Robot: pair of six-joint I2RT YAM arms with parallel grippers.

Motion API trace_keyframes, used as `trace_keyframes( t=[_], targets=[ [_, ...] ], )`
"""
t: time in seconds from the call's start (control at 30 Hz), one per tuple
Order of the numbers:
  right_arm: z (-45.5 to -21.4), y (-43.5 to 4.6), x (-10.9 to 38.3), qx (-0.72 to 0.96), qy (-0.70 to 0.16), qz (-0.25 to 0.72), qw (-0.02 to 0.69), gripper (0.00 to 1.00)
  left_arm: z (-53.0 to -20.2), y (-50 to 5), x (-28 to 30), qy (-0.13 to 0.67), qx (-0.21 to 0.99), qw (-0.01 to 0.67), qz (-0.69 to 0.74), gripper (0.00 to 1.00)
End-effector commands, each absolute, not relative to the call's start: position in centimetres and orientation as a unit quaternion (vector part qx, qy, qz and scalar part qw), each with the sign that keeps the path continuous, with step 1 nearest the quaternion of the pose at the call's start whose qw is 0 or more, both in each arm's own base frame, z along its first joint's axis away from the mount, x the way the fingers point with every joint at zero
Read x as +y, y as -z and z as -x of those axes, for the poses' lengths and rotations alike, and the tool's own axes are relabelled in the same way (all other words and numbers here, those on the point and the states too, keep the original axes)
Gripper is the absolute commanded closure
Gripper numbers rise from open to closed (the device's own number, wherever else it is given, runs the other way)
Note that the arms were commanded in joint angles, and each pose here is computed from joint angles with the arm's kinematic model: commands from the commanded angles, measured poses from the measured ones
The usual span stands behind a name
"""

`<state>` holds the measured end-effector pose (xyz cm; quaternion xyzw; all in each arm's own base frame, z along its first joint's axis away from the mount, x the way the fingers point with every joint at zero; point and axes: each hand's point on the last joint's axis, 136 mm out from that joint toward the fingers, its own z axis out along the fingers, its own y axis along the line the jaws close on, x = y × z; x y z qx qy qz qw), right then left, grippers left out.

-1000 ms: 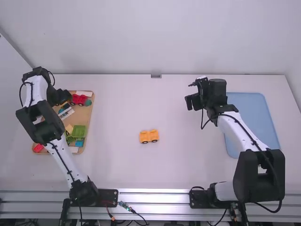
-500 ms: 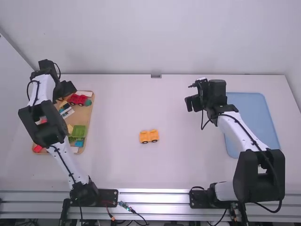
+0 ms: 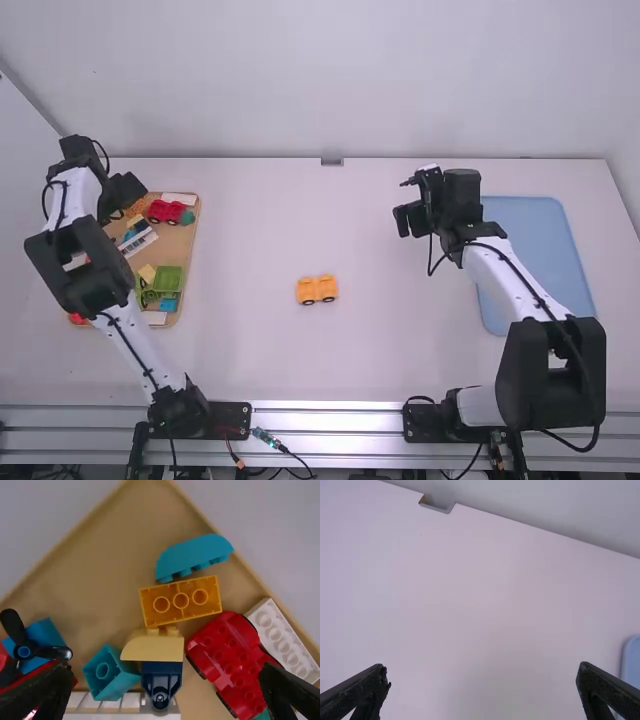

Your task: Assemble lego blocks to make yellow taxi

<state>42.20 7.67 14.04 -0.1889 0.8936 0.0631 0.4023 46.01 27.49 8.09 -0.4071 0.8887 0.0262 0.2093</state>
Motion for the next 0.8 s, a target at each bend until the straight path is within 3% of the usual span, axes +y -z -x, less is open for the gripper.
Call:
trace_keyframes(
  t=[0.0,0.3,0.43,0.6,0.77],
  targets=[
    [-42.7,-14.7,7.9,0.891,-0.066,0.187,0.408,0.01,-46.1,-6.5,26.4,-0.016,0.897,0.191,0.399,0.01],
    [-42.6,-14.6,8.0,0.892,-0.071,0.184,0.406,0.01,-46.3,-5.3,27.1,-0.018,0.898,0.191,0.395,0.02],
    [-42.6,-14.6,8.0,0.893,-0.071,0.185,0.405,0.01,-46.1,-3.3,26.7,-0.022,0.904,0.169,0.391,0.15],
    [-42.5,-14.5,8.0,0.894,-0.071,0.185,0.403,0.01,-47.2,-4.0,27.0,-0.026,0.901,0.192,0.388,0.09],
    [-42.5,-14.5,8.0,0.894,-0.071,0.185,0.403,0.01,-46.2,-4.0,27.8,-0.032,0.902,0.184,0.388,0.02]
  ],
)
